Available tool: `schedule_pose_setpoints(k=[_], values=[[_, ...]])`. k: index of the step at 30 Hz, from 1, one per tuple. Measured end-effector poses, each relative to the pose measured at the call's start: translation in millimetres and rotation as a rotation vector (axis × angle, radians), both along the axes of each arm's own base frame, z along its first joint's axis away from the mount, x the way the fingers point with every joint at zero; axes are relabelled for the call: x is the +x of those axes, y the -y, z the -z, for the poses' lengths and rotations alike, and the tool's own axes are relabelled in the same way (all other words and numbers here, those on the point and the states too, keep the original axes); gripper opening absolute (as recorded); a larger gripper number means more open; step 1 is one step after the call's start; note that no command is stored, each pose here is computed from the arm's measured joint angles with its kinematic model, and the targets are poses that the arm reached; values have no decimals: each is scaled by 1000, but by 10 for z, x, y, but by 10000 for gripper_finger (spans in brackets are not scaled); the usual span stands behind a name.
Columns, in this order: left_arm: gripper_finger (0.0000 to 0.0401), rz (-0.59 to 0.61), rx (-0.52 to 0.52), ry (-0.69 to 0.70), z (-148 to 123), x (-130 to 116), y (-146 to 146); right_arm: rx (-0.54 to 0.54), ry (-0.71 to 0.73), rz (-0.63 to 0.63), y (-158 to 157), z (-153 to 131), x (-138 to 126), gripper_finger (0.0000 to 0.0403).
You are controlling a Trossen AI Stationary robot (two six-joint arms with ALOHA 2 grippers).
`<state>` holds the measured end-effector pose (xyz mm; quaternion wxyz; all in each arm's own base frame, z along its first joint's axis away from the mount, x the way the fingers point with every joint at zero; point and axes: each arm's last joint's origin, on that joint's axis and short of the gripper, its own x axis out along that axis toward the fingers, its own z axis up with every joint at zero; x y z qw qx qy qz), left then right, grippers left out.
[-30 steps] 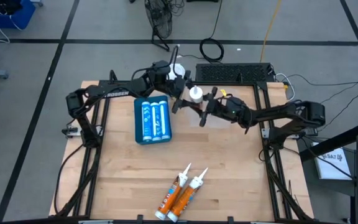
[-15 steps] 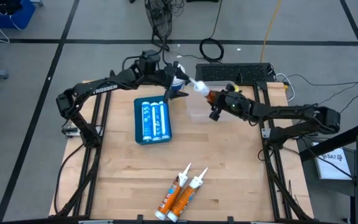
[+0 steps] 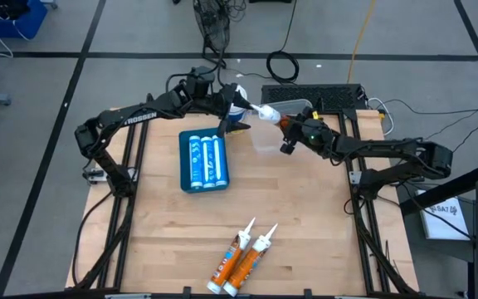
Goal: Pick & place silicon tubes, Sealant and Lysol wipes
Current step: Put the orange caulk tube into the transparent bin
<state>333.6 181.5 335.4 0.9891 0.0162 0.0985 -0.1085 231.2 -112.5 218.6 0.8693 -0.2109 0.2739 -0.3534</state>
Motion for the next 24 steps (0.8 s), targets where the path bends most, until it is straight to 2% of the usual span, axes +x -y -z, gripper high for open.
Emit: schedule_pose_setpoints(k=[5, 15, 17, 19, 21, 24], values=[[351, 0, 0, 0, 1, 1, 0, -119, 5, -24, 53, -104, 12, 189], [351, 2, 2, -7, 10, -1, 1, -149, 14, -29, 133, -617, 153, 189], [351, 0, 4, -10, 15, -1, -1, -157, -4, -70, 185, -730, 173, 189], [351, -21, 11, -14, 18, 0, -7, -128, -84, -167, 245, -804, 182, 189], [351, -41, 15, -19, 21, 0, -12, -45, -201, -287, 314, -817, 202, 189], [351, -52, 14, -27, 27, -3, -18, 108, -226, -362, 488, -823, 253, 189]])
